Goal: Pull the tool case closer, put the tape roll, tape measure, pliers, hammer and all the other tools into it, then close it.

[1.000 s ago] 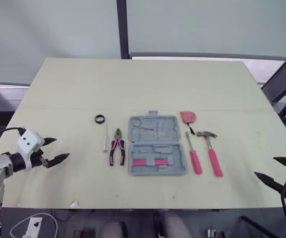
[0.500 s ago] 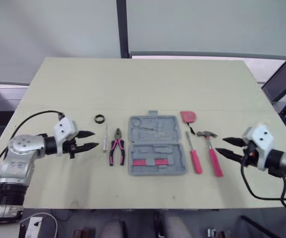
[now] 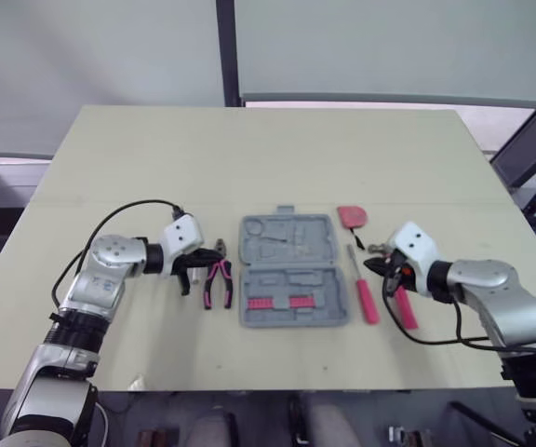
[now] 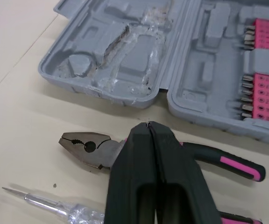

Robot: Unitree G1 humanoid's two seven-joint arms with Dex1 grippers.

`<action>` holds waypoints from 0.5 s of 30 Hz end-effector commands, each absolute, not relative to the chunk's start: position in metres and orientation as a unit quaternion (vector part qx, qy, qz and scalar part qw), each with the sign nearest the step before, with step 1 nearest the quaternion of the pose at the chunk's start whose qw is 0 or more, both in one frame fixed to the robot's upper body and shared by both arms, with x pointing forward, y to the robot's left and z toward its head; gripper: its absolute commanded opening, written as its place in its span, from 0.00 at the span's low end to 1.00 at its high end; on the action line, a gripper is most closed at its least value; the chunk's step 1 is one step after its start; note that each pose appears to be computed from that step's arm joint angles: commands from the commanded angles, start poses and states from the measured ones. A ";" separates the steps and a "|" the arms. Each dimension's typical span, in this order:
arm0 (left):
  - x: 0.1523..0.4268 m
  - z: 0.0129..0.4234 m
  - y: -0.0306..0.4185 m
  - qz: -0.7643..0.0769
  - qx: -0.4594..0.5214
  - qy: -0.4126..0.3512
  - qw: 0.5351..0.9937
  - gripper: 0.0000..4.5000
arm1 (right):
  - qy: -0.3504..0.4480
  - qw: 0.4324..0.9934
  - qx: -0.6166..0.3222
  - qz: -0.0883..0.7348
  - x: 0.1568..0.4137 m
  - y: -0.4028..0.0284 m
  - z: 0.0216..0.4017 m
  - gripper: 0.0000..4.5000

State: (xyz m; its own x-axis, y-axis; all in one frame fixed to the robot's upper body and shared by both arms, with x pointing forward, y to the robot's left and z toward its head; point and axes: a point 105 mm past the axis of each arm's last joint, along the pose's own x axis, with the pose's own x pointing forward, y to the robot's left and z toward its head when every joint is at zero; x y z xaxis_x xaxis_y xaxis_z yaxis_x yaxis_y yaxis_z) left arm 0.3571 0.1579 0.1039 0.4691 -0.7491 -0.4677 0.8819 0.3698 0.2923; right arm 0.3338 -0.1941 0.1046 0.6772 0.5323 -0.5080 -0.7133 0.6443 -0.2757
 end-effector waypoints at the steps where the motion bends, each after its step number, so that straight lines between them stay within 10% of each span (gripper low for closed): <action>1: 0.362 0.105 0.148 -0.503 0.276 0.121 0.810 0.00 | 0.189 0.888 -0.246 0.338 0.343 -0.191 0.107 0.01; 15: 0.371 0.094 0.133 -0.507 0.286 0.149 0.799 0.00 | 0.205 0.883 -0.263 0.331 0.365 -0.175 0.093 0.01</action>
State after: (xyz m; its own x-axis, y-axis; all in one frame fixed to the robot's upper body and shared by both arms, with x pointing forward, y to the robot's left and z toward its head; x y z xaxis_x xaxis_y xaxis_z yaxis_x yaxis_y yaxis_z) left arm 0.3684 0.1340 0.0911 0.4339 -0.7367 -0.5186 0.9001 0.3300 0.2843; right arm 0.3593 -0.1753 0.0836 0.6718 0.4866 -0.5585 -0.7063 0.6480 -0.2851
